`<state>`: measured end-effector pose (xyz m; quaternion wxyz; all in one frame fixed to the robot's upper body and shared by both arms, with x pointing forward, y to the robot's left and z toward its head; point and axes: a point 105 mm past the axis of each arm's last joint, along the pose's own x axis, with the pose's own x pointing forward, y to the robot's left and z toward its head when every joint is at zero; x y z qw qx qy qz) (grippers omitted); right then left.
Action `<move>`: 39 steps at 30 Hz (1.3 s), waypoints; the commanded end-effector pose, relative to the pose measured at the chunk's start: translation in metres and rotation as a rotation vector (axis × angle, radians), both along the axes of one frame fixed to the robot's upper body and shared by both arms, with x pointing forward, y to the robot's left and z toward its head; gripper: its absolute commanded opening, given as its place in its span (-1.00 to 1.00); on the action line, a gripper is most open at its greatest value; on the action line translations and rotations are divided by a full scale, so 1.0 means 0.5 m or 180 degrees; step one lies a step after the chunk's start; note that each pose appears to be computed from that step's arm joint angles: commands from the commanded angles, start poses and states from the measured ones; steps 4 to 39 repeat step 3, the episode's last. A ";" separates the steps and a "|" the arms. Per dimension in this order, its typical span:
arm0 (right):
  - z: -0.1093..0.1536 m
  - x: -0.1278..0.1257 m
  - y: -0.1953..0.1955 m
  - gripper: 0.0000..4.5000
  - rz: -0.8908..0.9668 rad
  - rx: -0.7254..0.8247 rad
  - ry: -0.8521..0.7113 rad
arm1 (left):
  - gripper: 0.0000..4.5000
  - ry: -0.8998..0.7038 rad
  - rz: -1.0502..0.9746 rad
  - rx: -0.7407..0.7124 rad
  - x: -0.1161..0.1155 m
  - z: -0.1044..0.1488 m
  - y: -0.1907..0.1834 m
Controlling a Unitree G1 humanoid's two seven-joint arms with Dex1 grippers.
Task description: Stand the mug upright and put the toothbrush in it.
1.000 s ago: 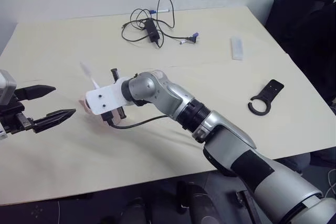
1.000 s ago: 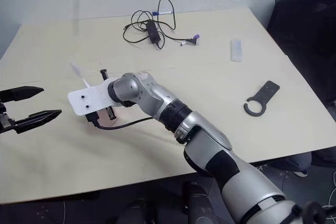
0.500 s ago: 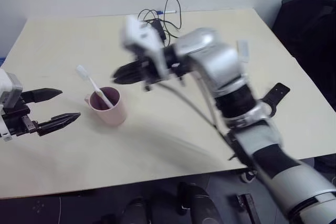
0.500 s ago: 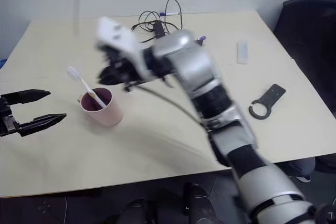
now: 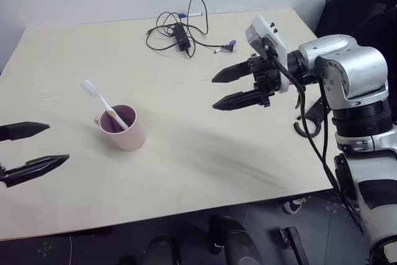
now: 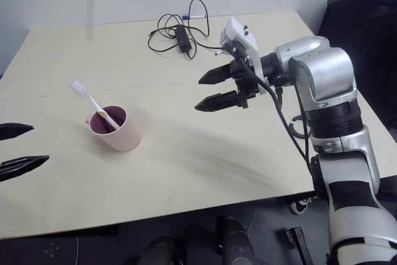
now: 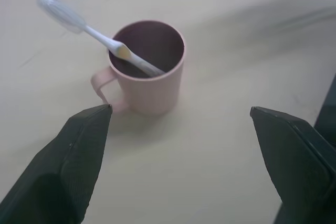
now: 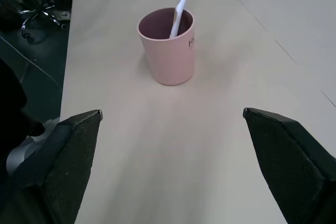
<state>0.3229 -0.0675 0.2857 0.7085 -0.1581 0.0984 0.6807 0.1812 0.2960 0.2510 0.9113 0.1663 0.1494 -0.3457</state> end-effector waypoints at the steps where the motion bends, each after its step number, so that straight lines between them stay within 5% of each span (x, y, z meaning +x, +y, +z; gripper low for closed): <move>1: 0.032 -0.017 -0.001 0.99 0.0117 0.0117 -0.0219 | 1.00 -0.0152 0.0118 0.0083 -0.015 0.023 0.011; 39: 0.032 -0.016 0.000 0.99 0.0123 0.0127 -0.0237 | 1.00 -0.0159 0.0140 0.0080 -0.015 0.022 0.013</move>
